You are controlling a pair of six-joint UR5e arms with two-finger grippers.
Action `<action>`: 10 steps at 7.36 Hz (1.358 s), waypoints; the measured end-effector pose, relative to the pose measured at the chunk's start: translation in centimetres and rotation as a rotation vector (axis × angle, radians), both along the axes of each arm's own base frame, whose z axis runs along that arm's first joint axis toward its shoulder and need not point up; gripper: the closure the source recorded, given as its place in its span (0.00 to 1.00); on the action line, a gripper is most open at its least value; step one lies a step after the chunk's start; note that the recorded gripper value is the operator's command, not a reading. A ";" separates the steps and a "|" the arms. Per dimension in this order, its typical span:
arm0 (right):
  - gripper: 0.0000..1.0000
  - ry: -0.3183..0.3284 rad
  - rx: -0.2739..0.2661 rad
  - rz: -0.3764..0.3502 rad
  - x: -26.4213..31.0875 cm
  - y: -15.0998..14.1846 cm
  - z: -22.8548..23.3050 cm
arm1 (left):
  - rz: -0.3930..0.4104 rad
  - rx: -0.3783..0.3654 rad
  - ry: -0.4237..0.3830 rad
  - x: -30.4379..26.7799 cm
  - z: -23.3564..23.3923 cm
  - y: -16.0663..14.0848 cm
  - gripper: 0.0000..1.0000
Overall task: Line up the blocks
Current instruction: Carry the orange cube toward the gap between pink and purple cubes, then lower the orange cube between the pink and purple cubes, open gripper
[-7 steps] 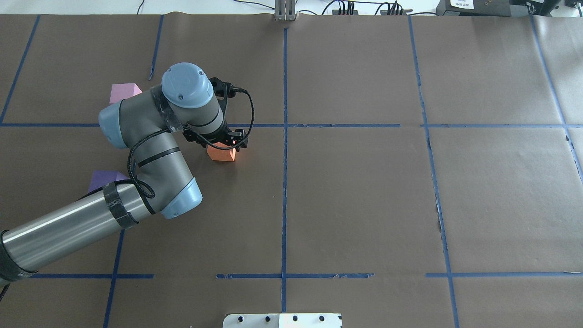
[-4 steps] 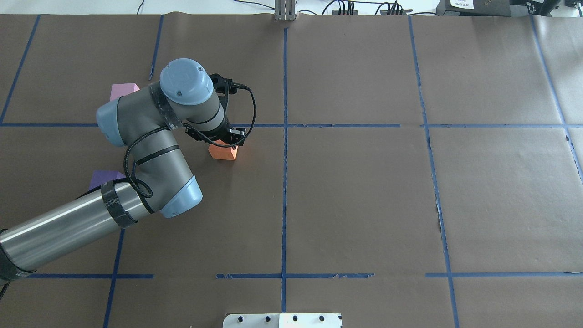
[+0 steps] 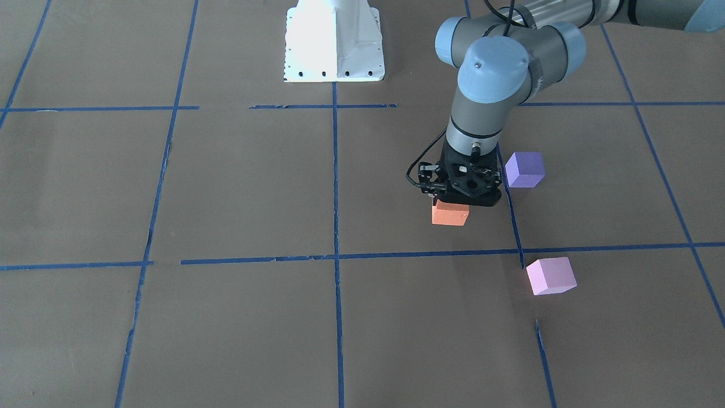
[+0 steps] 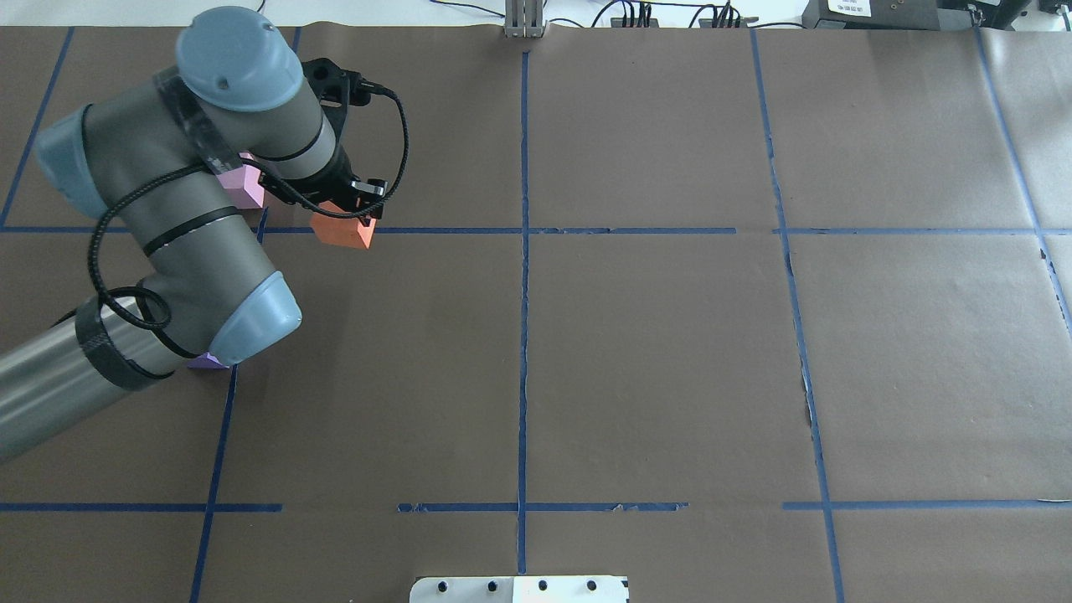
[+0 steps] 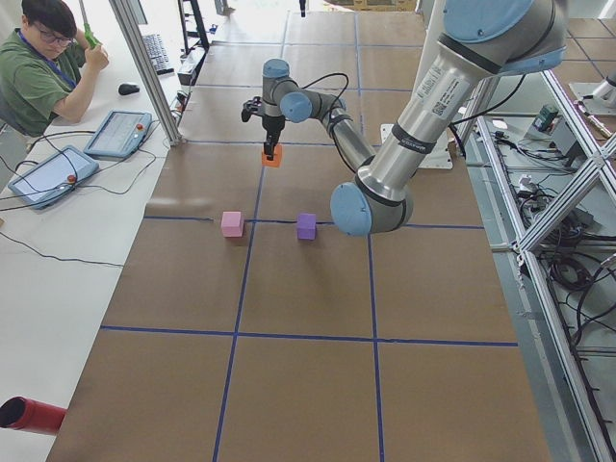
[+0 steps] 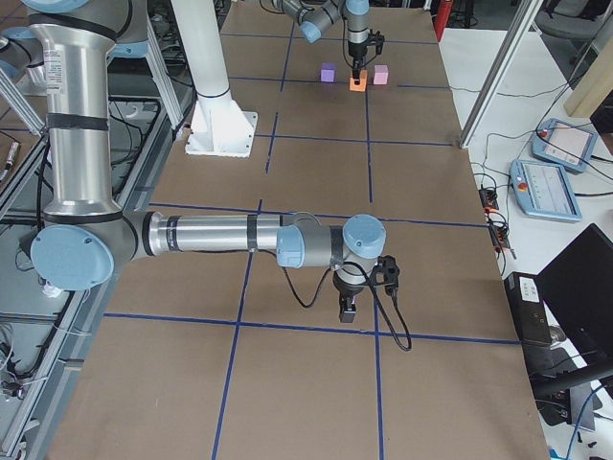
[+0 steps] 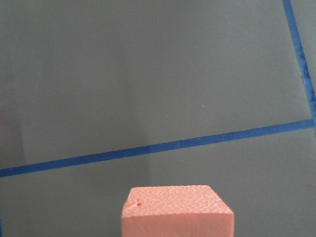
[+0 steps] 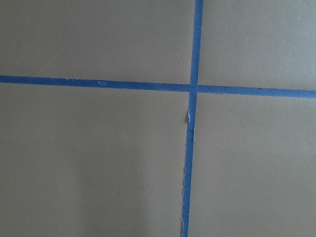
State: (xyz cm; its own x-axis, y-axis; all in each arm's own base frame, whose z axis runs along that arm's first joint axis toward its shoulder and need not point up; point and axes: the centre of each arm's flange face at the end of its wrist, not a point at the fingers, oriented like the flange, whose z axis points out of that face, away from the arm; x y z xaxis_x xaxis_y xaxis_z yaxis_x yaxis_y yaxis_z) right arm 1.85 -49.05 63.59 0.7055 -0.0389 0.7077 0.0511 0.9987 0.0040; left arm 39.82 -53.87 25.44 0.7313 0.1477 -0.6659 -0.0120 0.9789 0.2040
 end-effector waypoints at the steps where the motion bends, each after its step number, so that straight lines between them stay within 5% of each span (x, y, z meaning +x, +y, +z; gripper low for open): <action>1: 0.00 0.000 0.000 0.000 0.0 0.0 0.0 | -0.005 -0.037 0.014 -2.9 3.7 -0.3 1.00; 4: 0.00 0.000 0.000 0.000 0.0 0.0 0.0 | -0.022 -0.144 0.027 -7.8 13.0 0.2 1.00; 10: 0.00 0.000 0.000 0.000 0.0 0.0 0.0 | -0.019 -0.188 0.048 -7.1 19.2 -1.0 1.00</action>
